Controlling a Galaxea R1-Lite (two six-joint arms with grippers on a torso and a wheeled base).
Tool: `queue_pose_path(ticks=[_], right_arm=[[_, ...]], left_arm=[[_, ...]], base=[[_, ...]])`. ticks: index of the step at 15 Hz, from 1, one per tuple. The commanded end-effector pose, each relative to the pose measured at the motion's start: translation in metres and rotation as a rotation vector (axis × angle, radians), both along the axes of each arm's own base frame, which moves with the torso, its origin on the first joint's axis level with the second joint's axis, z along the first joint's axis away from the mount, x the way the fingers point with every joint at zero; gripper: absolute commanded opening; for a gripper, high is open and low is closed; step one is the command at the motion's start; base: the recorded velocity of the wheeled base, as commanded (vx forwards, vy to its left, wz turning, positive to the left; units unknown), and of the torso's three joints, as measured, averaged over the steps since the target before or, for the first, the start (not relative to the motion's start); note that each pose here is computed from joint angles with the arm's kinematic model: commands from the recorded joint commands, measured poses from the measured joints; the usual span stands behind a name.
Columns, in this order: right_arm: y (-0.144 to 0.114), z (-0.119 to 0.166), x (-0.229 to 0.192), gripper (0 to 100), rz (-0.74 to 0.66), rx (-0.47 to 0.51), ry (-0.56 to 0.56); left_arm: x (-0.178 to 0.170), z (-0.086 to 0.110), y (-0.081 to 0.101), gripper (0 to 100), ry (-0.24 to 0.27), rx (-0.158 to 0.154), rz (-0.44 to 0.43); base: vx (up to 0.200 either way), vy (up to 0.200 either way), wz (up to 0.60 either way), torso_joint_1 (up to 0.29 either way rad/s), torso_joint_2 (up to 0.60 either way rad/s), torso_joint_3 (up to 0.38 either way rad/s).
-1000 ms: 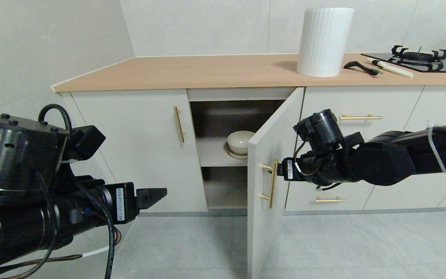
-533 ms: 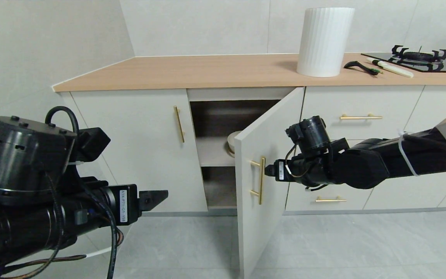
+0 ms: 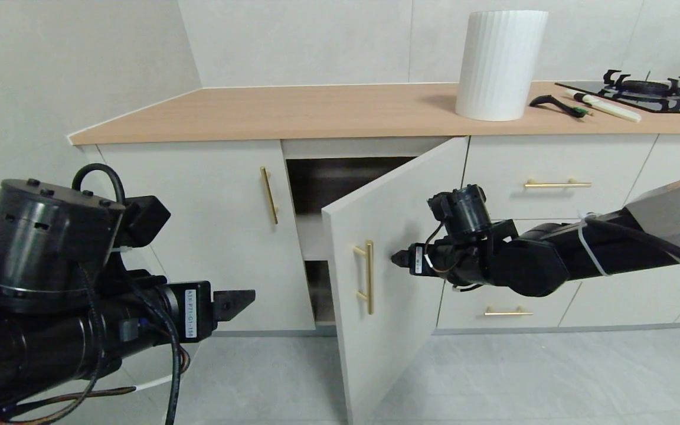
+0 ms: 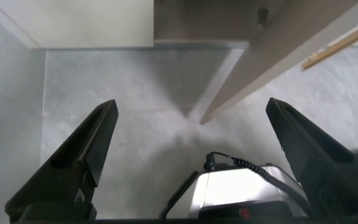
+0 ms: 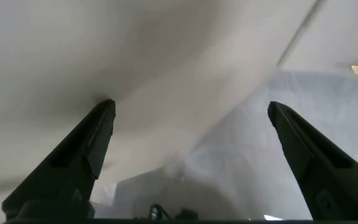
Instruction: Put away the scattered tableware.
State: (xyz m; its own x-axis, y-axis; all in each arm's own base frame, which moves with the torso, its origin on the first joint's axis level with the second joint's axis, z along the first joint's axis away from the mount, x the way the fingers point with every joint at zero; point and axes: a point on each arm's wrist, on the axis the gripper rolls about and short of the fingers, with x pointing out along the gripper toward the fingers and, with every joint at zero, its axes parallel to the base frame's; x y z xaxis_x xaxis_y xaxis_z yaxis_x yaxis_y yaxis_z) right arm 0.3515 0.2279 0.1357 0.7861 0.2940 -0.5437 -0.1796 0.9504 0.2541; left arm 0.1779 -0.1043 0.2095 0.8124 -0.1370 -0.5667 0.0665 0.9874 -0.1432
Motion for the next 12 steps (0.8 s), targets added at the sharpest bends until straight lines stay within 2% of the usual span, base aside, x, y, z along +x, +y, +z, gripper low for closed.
queue_pose_path(ticks=[1,4,12], right_arm=[[0.001,-0.001,0.000,100,-0.004,0.007,0.003],[0.002,-0.001,0.001,100,-0.013,0.029,0.004],[0.026,-0.010,0.026,100,-0.093,0.203,-0.053]], left_arm=[[0.001,0.000,-0.001,100,0.001,0.000,0.000],[0.001,0.001,0.000,100,-0.011,-0.008,0.001],[0.001,0.001,0.000,100,-0.009,-0.006,0.003]], base=[[0.000,0.000,0.00,0.000,0.00,0.000],[0.000,0.000,0.00,0.000,0.00,0.000],[0.000,0.000,0.00,0.000,0.00,0.000]])
